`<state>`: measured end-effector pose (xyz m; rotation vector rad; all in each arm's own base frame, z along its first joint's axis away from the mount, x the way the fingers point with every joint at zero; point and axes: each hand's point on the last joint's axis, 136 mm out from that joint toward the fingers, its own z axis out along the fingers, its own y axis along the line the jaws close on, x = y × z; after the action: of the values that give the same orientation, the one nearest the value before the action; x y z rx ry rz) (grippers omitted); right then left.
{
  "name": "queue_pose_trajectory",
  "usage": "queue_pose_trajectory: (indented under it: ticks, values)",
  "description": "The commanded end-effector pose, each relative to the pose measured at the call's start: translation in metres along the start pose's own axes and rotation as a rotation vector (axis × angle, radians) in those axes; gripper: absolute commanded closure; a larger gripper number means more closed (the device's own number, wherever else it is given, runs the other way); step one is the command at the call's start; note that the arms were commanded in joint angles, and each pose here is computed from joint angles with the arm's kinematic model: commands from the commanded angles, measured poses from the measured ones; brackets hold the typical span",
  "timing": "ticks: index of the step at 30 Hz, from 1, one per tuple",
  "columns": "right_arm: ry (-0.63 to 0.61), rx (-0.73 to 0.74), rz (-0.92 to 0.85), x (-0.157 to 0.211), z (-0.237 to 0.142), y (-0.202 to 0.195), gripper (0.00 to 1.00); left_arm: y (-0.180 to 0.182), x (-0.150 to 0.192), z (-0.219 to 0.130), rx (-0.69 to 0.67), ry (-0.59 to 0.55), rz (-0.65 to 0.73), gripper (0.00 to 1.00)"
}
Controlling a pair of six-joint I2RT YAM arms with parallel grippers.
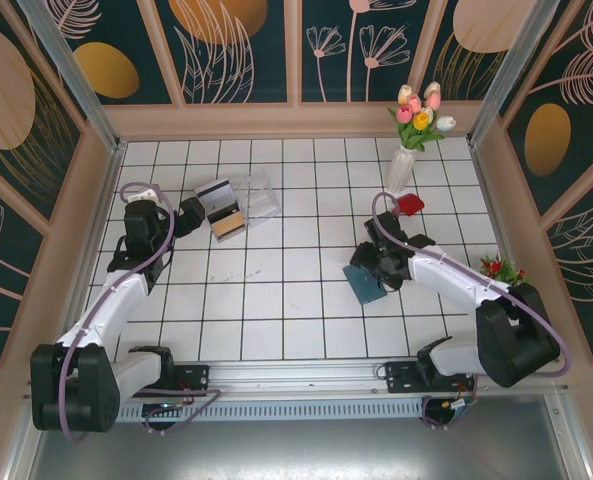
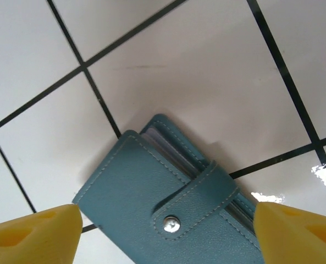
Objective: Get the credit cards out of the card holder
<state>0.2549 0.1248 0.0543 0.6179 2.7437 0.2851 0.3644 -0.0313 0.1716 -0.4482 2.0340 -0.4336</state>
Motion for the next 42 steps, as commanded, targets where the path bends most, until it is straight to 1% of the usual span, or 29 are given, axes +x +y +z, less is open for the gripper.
queue_pose_trajectory:
  ticks: [1,4,8,12,17,18,19,20,24,26,28,30,33,37,42]
  values:
    - [0.050,0.067,-0.032,0.014,0.012,-0.016,0.22,-0.010,-0.007,0.001,0.040,0.003,-0.008,0.01]
    - [0.071,0.071,-0.045,0.021,0.018,-0.015,0.26,-0.008,-0.008,0.004,0.029,0.004,-0.006,0.02]
    - [0.092,0.017,-0.038,0.030,0.023,-0.001,0.30,-0.013,-0.005,0.008,0.053,0.031,-0.012,0.02]
    - [0.165,-0.093,0.001,0.050,0.028,0.026,0.34,-0.018,0.001,0.012,0.078,0.077,-0.012,0.02]
    - [0.180,-0.183,0.004,0.061,0.031,0.069,0.36,-0.026,0.007,0.017,0.125,0.126,-0.032,0.02]
    - [0.184,-0.192,0.001,0.062,0.031,0.076,0.38,-0.029,0.009,0.018,0.139,0.138,-0.042,0.02]
    - [0.190,-0.191,0.009,0.063,0.033,0.082,0.41,-0.032,0.013,0.019,0.155,0.155,-0.055,0.02]
    - [0.194,-0.196,0.021,0.064,0.034,0.087,0.41,-0.035,0.015,0.020,0.174,0.171,-0.066,0.04]
    - [0.186,-0.248,0.064,0.060,0.031,0.105,0.41,-0.048,0.031,0.023,0.215,0.233,-0.079,0.08]
    - [0.164,-0.250,0.066,0.055,0.026,0.105,0.39,-0.060,0.044,0.023,0.238,0.271,-0.064,0.09]
    - [0.140,-0.237,0.057,0.049,0.020,0.102,0.35,-0.075,0.058,0.023,0.259,0.311,-0.053,0.09]
    - [0.119,-0.220,0.047,0.044,0.016,0.095,0.30,-0.091,0.078,0.024,0.284,0.370,-0.058,0.11]
    - [0.082,-0.201,0.036,0.034,0.009,0.085,0.27,-0.113,0.110,0.023,0.301,0.462,-0.088,0.14]
    - [0.066,-0.234,0.041,0.026,0.003,0.078,0.27,-0.137,0.157,0.019,0.299,0.587,-0.150,0.18]
    - [0.133,-0.304,0.031,0.034,0.005,0.081,0.33,-0.164,0.199,0.010,0.340,0.700,-0.209,0.25]
